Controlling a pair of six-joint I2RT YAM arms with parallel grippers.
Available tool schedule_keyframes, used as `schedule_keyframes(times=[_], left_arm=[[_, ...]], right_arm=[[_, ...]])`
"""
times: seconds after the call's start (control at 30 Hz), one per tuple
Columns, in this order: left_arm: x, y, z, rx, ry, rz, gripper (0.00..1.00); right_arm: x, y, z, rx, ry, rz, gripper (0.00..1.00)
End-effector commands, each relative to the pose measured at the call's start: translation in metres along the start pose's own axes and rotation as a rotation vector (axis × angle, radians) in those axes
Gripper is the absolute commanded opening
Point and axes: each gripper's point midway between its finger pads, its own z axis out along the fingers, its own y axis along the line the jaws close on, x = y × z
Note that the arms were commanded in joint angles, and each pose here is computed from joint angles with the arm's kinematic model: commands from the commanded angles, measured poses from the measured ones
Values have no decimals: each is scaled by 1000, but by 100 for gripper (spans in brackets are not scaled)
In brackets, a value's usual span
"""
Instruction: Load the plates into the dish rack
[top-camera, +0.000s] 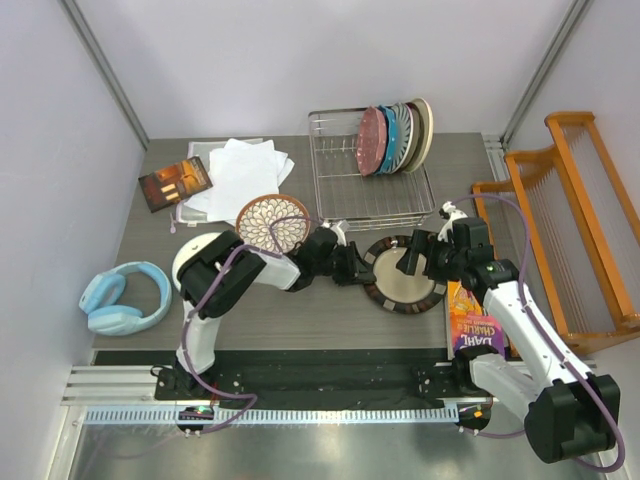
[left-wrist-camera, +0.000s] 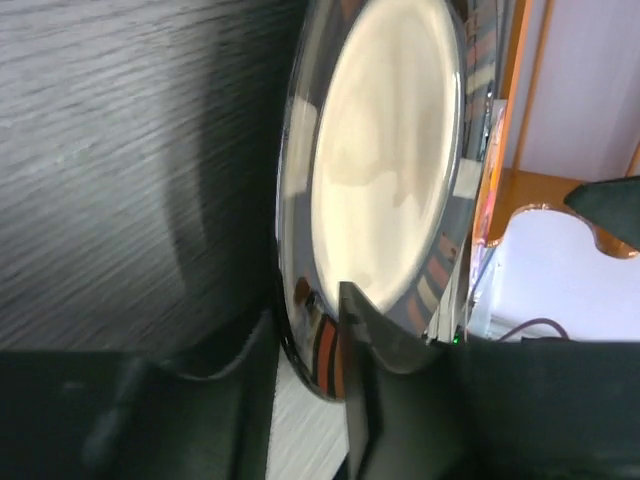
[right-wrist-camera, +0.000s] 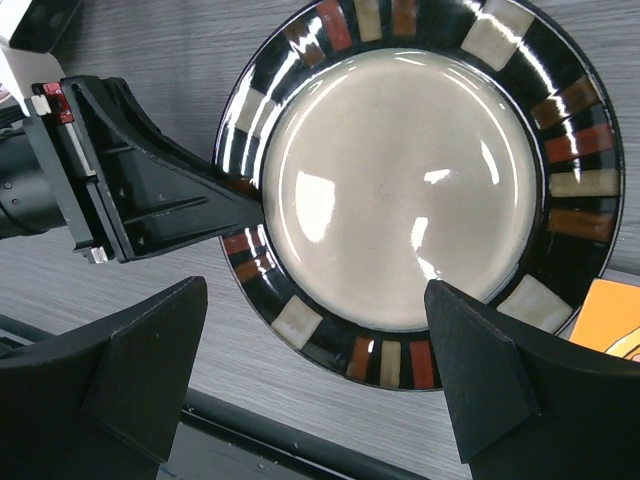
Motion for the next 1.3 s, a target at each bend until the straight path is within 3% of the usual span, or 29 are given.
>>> schedule_keyframes(times=[0.0,0.1,0.27,0.47,0.67,0.97,1.07,1.27], left_arm=[[-11,0,11,6,-19,-19,17],[-9,2,8,-5,-16,-30,1],[-8,5,-31,-21,-5,-29,0],[-7,55,-91,-99,4,-47,0],[-2,70,-120,-91,7,-3,0],[16,71,-128,-32,61,35,0],[28,71,-125,4,135,10,0],[31,75,-112,37,192,-14,0]], right_arm=[[-10,-2,-2,4,-46,4,95],[-11,-3,-2,10,-47,5,95],[-6,-2,1,-7,-25,2,96],[10,3,21,-74,74,14,96],[19,8,45,-157,129,-18,96],[58,19,91,-332,286,123,95],[72,24,101,-407,352,173,95],[100,31,112,-502,512,238,86]])
